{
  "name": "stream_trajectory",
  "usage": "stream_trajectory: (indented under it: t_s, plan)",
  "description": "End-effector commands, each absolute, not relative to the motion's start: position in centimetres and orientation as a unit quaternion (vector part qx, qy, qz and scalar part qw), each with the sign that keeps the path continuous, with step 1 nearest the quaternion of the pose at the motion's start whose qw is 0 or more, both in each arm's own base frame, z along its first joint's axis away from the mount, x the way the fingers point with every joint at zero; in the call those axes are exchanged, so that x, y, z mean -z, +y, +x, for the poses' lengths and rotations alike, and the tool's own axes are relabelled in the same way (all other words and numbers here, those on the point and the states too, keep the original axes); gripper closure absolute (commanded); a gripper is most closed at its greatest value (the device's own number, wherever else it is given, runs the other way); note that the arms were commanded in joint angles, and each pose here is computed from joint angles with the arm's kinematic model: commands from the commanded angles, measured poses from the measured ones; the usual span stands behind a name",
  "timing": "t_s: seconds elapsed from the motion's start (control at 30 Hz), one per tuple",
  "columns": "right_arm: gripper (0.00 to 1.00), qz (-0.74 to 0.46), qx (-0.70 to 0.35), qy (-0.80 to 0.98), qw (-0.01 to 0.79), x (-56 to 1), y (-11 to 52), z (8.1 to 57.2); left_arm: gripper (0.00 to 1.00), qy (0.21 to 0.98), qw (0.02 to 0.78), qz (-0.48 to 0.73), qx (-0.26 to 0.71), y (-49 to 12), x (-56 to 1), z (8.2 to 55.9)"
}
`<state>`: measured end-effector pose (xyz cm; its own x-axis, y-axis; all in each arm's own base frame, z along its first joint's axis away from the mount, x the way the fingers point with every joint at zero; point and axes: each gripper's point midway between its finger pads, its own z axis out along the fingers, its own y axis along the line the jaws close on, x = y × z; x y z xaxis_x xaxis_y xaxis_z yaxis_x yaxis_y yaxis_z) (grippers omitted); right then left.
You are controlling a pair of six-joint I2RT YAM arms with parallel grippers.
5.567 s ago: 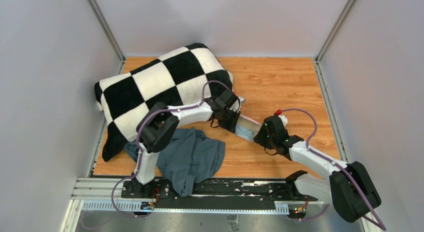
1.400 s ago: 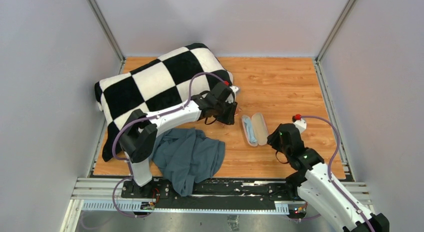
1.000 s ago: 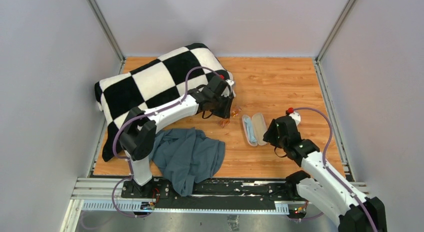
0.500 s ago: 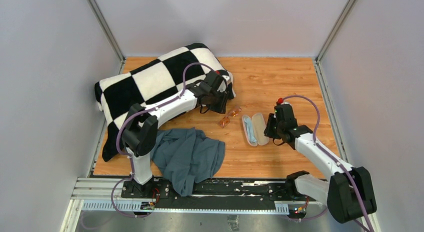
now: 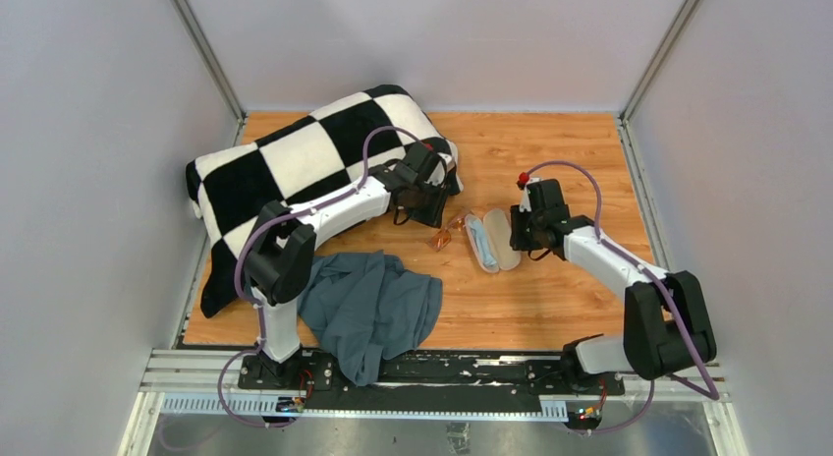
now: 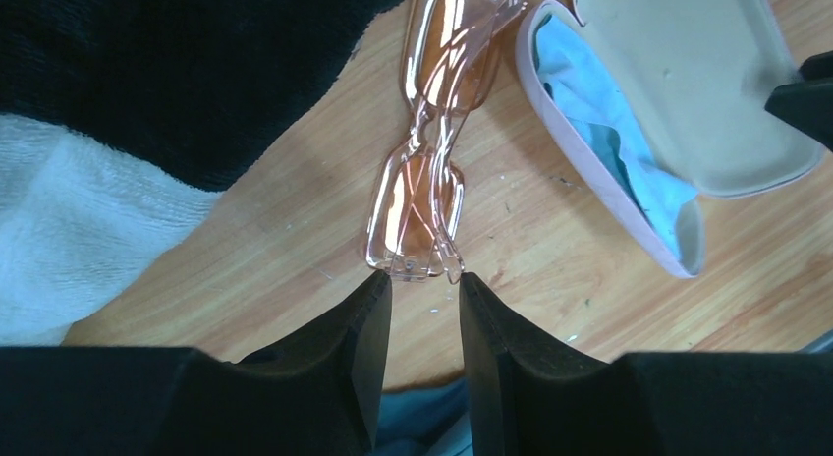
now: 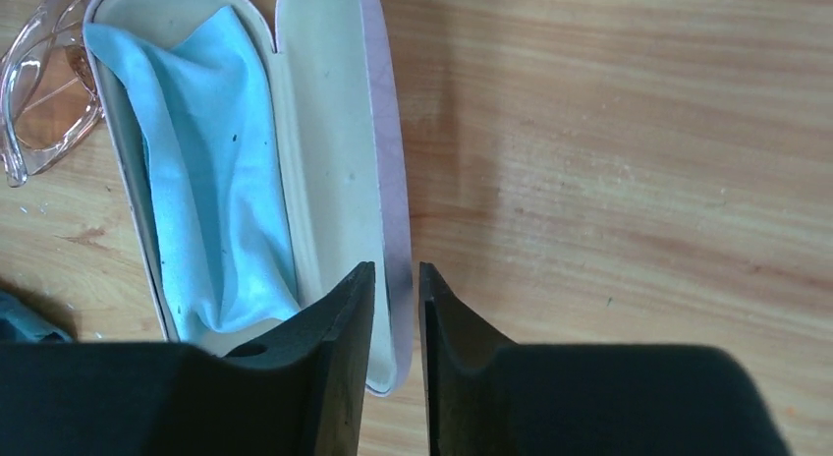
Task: Organize the sunglasses
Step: Adjust the sunglasses case at the center of the board, then pick up the sunglasses from the center of the board.
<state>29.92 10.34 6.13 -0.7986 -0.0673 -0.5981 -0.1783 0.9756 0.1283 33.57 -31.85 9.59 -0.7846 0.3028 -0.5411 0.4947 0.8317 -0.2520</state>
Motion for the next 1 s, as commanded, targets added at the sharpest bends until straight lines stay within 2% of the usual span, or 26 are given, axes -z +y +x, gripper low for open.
stream_trajectory:
  t_s: [0.0,0.1,0.2,0.33,0.63,0.97]
  plan:
    - [0.66,-0.084,-0.089,0.936,0.331,-7.3,10.3,31.3,0.61,0.931,0.234,0.221,0.173,-31.3,-8.2,34.0]
    - [0.55,-0.068,-0.100,0.932,0.343,-8.2,10.5,31.0,0.61,0.931,0.231,0.225,0.173,-31.7,-7.9,34.4]
    - [0.51,-0.042,-0.113,0.927,0.355,-9.4,10.5,30.3,0.56,0.926,0.236,0.235,0.179,-32.6,-8.0,35.1]
    - [0.48,-0.018,-0.127,0.920,0.370,-11.0,10.3,28.6,0.46,0.915,0.246,0.267,0.177,-33.3,-7.9,36.3]
    - [0.44,0.017,-0.125,0.897,0.423,-13.7,8.5,25.5,0.45,0.860,0.295,0.384,0.159,-34.6,-7.5,37.0]
    - [0.43,0.017,-0.120,0.898,0.423,-14.4,8.1,24.7,0.48,0.852,0.256,0.422,0.173,-36.1,-5.5,36.4]
